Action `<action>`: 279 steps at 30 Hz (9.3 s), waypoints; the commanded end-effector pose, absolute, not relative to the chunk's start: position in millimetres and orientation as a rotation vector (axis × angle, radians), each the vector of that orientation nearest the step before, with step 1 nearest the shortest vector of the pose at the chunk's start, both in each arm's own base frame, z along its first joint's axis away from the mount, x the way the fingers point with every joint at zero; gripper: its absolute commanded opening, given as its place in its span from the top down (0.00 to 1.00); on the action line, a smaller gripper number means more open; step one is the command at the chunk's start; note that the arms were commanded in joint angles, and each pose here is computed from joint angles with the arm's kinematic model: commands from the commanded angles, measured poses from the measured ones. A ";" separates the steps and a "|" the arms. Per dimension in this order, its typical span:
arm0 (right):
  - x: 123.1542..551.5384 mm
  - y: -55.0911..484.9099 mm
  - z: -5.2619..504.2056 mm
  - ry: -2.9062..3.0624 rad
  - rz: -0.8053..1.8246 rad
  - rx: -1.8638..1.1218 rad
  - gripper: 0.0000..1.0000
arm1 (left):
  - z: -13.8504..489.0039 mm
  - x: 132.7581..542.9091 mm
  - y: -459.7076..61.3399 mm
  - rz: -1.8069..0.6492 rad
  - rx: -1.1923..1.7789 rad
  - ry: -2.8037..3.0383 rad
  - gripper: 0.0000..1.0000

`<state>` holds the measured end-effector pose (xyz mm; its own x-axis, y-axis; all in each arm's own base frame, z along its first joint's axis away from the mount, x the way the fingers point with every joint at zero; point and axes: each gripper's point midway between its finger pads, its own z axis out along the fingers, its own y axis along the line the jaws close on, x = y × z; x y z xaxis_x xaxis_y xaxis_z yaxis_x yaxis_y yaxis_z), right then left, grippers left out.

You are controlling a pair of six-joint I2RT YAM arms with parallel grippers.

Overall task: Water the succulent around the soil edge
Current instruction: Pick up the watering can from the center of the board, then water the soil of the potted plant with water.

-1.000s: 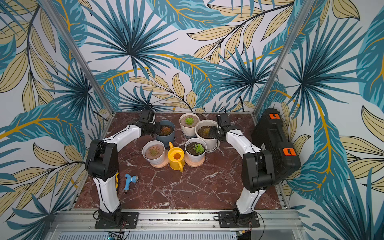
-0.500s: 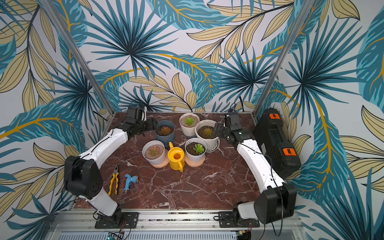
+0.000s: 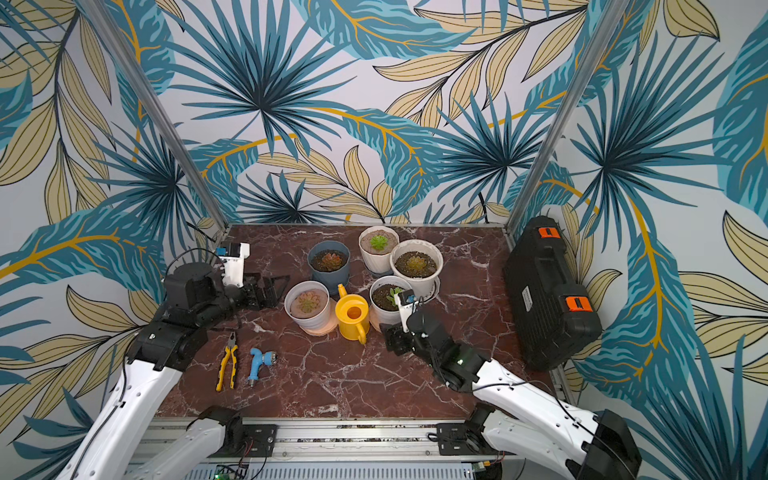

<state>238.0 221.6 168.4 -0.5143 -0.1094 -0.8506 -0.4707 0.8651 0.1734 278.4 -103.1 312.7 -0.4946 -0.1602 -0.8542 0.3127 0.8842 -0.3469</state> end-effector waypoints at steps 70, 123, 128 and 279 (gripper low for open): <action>199.0 248.6 250.0 1.788 0.273 -0.870 1.00 | 314.7 276.5 -111.9 -0.787 -0.051 1.868 0.00; 191.1 237.3 344.1 1.518 0.431 -0.704 1.00 | 292.2 302.5 -186.3 -0.545 0.203 2.035 0.00; 189.2 233.7 327.2 1.570 0.419 -0.727 1.00 | 316.5 297.3 -158.3 -0.440 0.159 1.957 0.00; 410.6 138.8 296.8 2.329 -0.644 -0.814 1.00 | 311.8 175.4 -117.3 -0.484 0.466 1.731 0.00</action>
